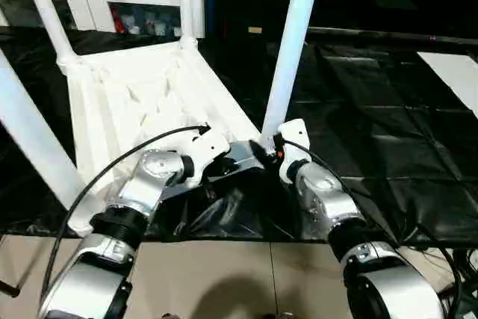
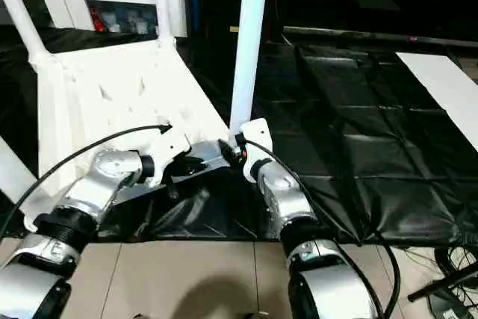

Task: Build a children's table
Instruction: Rotate leg to tighten

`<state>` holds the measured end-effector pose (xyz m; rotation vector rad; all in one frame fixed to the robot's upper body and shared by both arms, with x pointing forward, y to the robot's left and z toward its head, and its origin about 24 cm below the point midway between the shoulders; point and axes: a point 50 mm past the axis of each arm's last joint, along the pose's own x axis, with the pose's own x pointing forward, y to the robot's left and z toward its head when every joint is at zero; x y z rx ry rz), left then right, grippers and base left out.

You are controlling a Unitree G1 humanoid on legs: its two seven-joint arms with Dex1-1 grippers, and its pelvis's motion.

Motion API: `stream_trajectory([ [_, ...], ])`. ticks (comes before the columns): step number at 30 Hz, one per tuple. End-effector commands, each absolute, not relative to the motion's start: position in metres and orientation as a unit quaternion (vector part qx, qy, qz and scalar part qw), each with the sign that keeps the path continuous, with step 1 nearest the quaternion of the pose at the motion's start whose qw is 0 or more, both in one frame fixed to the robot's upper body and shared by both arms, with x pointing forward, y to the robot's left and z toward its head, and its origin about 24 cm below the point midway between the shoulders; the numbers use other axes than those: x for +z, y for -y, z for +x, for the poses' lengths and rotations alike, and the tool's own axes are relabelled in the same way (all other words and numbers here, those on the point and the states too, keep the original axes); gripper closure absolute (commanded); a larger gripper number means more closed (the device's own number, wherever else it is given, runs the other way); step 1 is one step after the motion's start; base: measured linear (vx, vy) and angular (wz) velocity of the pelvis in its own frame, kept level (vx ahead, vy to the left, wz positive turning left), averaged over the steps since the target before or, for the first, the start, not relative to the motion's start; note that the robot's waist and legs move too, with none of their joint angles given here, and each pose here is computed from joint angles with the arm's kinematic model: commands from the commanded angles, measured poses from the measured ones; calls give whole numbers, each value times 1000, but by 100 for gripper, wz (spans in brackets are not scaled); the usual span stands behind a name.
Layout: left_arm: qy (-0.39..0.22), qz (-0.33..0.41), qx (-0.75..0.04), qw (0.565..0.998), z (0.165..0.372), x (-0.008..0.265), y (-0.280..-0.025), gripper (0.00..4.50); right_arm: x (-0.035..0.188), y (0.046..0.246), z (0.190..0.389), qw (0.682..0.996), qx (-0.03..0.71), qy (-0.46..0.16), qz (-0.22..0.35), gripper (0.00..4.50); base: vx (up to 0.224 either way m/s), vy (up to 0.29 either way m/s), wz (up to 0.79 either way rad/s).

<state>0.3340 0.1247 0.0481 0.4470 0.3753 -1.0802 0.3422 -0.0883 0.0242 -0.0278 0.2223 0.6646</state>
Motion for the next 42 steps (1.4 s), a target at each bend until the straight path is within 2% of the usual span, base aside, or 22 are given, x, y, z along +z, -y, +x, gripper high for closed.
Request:
stream_trajectory([
  [1,-140,189,-575,784,324,51,-109,450,23,76,330,888,445,-108,-39,70,0,0,0],
  [2,-140,189,-575,784,324,51,-109,450,23,76,330,888,445,-108,-39,70,0,0,0],
  [4,-146,194,-589,771,321,49,-117,450,24,88,328,868,481,-108,-65,70,0,0,0],
  [7,-149,192,-614,751,318,51,-128,450,28,105,323,821,550,-117,-95,70,0,0,0],
  [10,-154,187,-632,736,316,52,-134,450,32,112,321,793,586,-119,-117,70,51,-18,6],
  [15,-175,196,-664,700,311,52,-145,450,42,119,325,764,624,-130,-102,70,0,0,0],
  [18,-177,200,-674,689,311,54,-147,450,43,118,325,750,640,-135,-98,104,0,0,0],
  [23,-180,199,-682,680,310,55,-149,450,44,117,323,735,657,-143,-91,127,0,0,0],
  [28,-182,198,-686,676,310,56,-153,450,43,116,321,722,671,-147,-84,172,0,0,0],
  [34,-178,193,-670,694,313,55,-154,450,42,113,322,746,650,-133,-54,186,0,0,0],
  [36,-177,202,-627,731,318,51,-151,450,33,109,324,803,582,-124,-29,187,0,0,0],
  [40,-170,190,-591,765,323,50,-141,450,23,106,324,848,514,-125,-23,188,0,0,0],
  [42,-163,184,-573,782,322,46,-127,450,13,99,323,882,451,-135,-12,188,0,0,0],
])
